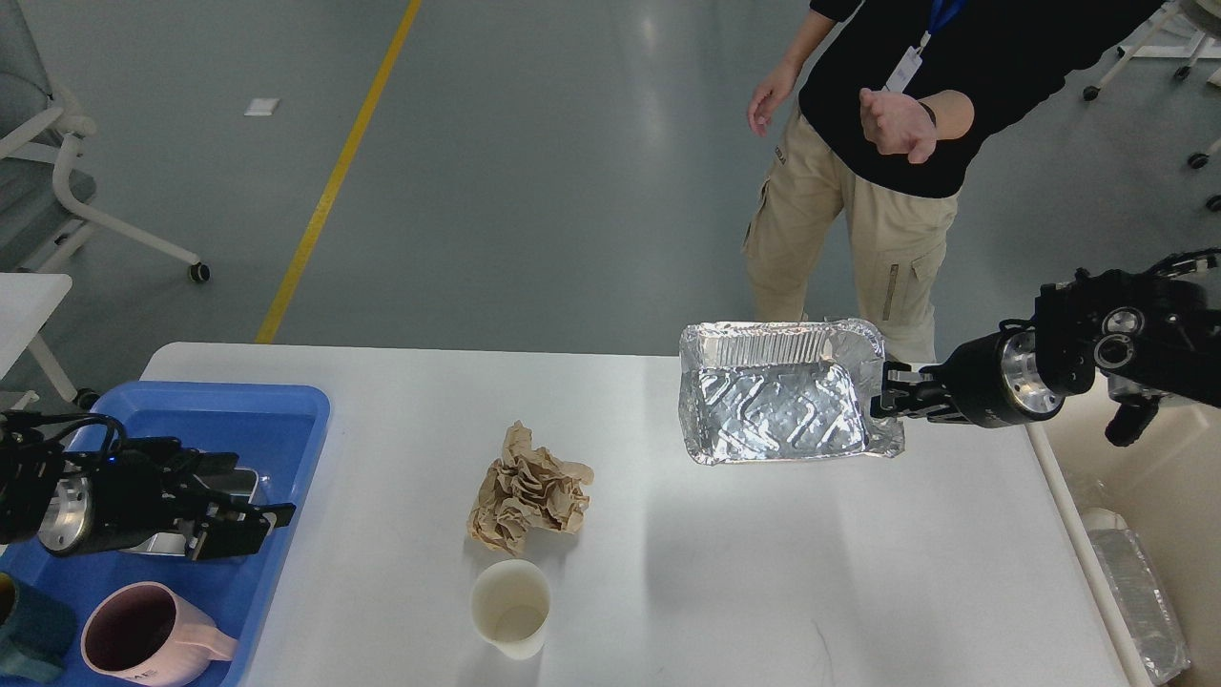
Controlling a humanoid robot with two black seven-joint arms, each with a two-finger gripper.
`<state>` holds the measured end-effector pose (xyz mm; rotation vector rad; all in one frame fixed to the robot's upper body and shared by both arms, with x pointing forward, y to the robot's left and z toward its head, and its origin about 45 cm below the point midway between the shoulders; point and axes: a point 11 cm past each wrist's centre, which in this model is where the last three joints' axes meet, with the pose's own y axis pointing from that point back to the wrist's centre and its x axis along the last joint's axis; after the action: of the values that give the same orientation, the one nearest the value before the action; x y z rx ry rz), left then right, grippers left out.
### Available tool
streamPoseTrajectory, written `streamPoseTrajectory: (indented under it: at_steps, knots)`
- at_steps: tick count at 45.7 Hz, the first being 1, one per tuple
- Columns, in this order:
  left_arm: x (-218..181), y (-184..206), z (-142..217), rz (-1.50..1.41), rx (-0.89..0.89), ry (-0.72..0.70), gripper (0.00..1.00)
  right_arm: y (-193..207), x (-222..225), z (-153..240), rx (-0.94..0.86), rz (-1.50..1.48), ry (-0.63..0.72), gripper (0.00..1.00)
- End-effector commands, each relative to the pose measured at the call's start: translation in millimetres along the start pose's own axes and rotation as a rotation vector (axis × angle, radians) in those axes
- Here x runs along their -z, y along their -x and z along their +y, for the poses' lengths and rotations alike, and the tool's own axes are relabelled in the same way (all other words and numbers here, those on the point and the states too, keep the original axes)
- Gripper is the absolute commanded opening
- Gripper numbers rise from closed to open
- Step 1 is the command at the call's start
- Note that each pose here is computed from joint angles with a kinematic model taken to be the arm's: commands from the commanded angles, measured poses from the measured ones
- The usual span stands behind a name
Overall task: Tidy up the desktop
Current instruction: 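Reach the left gripper down to the white paper cup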
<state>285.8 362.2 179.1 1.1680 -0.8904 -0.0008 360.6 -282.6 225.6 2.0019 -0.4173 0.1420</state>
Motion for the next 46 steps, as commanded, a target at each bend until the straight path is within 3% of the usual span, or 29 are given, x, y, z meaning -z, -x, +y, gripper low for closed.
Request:
streamPoseTrajectory:
  at_steps: [1,15,46]
  knots:
    - [-14.9,-9.2,-20.1,-0.069,0.049,0.048,0.97,1.9,0.6,-1.6,0.008,0.002,0.000,0.00]
    - [-40.4,-46.9,-59.2,-0.204,0.093,0.165,0.89,4.0,4.5,-5.0,0.017,0.007,-0.008,0.00]
    - [-118.0,-79.7,-118.0,-0.473,0.198,0.314,0.89,13.9,-5.0,-9.8,0.058,-0.021,0.023,0.00]
